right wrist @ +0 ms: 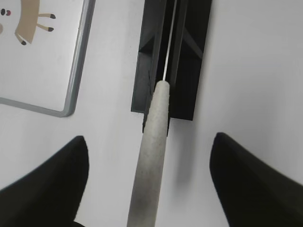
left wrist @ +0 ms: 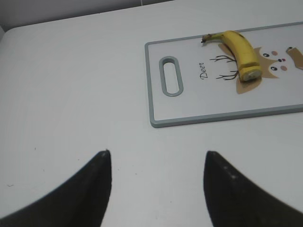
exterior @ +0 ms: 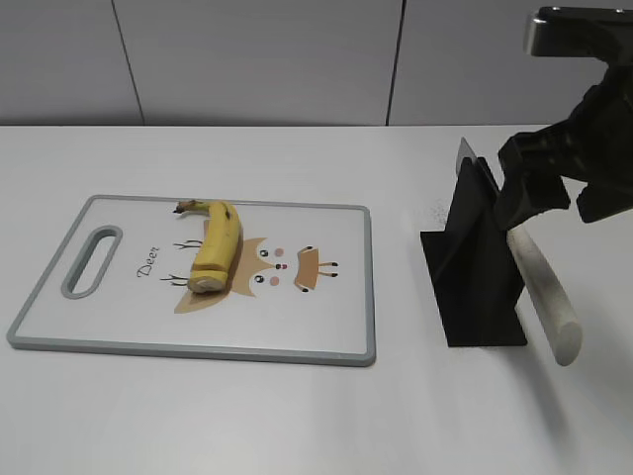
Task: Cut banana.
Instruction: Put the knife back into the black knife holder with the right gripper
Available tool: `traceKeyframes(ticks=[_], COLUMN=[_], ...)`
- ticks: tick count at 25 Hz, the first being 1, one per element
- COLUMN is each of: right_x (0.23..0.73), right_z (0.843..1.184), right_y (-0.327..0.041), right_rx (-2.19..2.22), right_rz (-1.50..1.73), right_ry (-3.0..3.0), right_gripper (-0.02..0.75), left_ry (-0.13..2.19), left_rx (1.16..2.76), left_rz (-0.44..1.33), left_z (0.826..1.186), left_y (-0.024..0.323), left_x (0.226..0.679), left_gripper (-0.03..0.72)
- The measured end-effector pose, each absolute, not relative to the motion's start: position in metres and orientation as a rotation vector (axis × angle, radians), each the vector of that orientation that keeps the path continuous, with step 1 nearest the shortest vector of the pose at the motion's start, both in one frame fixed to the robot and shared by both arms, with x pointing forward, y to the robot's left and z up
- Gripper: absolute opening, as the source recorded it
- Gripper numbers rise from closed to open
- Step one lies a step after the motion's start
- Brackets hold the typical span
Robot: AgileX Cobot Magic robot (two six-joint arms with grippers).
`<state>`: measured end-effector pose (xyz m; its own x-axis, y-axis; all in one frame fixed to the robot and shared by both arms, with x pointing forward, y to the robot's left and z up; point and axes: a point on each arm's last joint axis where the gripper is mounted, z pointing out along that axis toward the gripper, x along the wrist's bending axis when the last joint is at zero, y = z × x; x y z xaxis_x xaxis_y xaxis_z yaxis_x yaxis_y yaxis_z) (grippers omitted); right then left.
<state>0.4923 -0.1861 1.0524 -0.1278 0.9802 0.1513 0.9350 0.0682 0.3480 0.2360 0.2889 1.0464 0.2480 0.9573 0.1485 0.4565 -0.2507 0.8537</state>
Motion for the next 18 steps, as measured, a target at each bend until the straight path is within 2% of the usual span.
traceKeyframes(ticks=[18], right_x=[0.4886], right_z=[1.0571], right_y=[-0.1876], right_rx=[1.888], right_rz=[0.551], right_ry=[2.267], right_gripper=[0.595], left_ry=[1.294], left_rx=[1.827], left_rz=[0.917], left_z=[1.0464], left_y=[0.2889], left_x=[0.236], left_gripper=[0.589])
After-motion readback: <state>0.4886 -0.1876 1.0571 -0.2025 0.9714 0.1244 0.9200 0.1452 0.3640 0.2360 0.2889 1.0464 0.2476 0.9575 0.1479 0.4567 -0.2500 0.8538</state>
